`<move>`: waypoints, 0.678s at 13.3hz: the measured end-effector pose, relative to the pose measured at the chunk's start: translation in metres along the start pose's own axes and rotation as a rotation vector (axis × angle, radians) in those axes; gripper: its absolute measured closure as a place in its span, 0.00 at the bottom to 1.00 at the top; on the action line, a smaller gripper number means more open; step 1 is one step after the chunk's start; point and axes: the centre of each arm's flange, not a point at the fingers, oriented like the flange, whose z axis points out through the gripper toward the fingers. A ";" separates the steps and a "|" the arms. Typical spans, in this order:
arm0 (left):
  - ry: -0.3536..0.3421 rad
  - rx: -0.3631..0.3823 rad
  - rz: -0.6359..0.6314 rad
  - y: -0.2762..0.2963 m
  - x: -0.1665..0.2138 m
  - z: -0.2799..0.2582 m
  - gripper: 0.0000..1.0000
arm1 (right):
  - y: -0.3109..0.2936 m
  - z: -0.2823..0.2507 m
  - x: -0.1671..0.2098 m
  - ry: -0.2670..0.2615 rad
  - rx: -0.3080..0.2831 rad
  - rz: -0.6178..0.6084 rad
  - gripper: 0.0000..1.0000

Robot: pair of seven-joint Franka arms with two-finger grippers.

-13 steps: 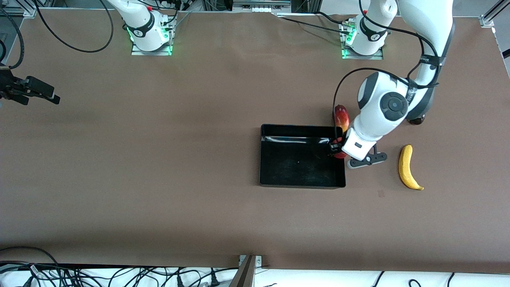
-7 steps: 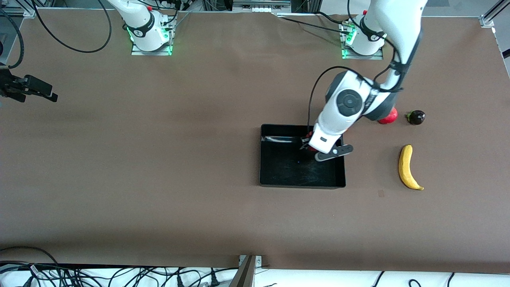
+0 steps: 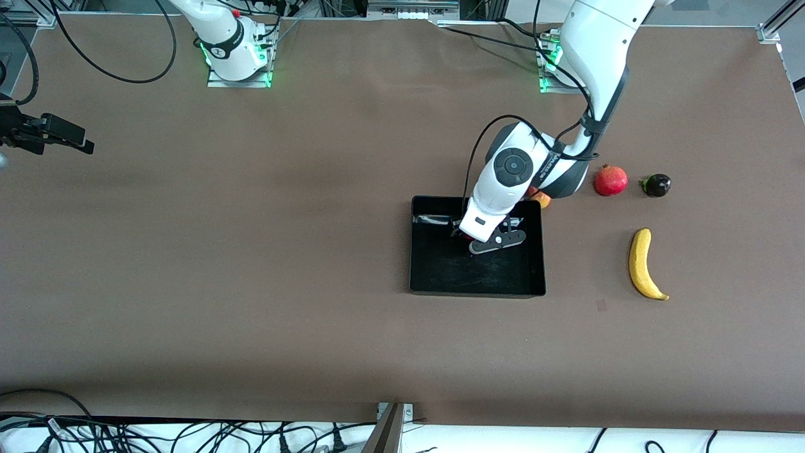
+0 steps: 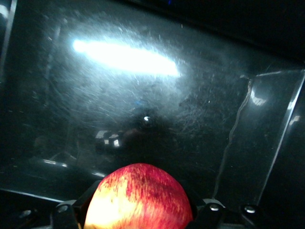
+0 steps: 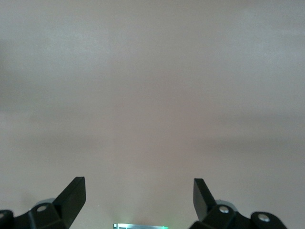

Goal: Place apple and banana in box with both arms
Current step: 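Carry the red apple with the left gripper over the black box, then lower the apple into the box and open the left gripper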

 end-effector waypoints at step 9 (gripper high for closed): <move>-0.001 0.014 0.045 0.017 -0.024 0.037 0.31 | 0.000 0.000 0.000 0.000 0.000 0.000 0.00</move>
